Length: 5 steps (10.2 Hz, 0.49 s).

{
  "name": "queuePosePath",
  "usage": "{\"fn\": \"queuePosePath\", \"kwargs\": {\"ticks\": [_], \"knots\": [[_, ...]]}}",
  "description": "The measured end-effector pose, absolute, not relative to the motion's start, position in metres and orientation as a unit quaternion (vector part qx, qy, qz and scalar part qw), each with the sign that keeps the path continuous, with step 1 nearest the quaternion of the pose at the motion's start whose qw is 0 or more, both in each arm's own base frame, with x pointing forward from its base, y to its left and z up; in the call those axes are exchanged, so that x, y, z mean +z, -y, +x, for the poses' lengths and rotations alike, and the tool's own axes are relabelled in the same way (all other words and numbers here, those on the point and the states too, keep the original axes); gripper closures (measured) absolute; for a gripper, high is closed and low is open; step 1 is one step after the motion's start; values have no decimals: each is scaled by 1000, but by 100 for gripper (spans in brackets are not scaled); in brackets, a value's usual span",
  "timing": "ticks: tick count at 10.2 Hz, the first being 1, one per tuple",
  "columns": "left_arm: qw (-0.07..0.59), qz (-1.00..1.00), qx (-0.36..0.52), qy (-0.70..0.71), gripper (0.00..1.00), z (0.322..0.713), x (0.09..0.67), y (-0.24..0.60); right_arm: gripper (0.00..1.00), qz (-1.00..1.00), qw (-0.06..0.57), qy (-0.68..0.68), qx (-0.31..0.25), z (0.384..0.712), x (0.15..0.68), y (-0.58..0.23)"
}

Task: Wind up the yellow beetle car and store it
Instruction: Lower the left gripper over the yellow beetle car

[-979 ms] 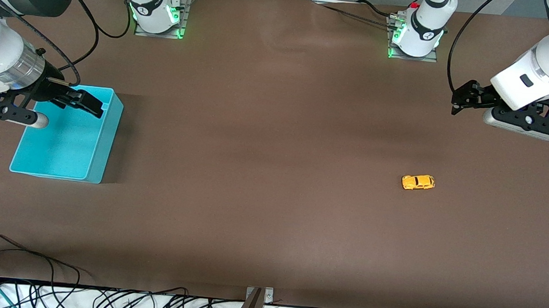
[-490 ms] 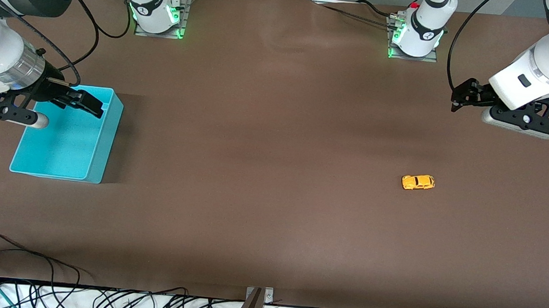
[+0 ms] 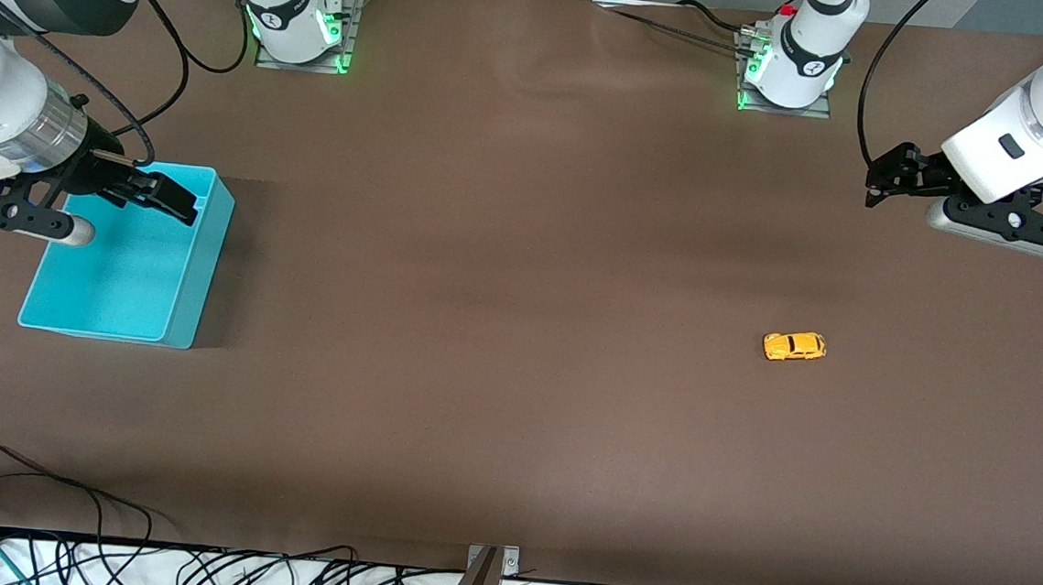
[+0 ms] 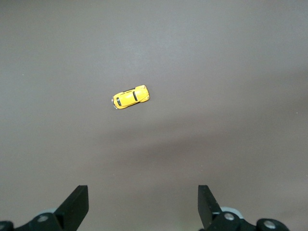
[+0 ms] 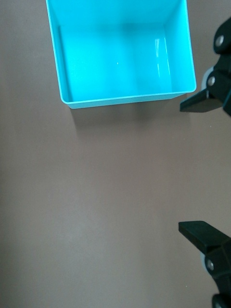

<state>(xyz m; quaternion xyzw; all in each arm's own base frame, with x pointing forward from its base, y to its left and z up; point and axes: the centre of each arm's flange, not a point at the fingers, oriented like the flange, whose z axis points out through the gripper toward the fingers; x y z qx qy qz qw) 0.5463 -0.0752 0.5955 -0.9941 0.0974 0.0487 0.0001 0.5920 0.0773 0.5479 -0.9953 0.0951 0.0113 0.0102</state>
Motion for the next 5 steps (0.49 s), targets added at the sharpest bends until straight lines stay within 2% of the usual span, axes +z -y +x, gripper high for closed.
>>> {"fn": "queuePosePath", "kwargs": {"ticks": [5], "knots": [[-1, -992, 68, -104, 0, 555, 575, 83, 0, -995, 10, -94, 12, 592, 547, -77]]}}
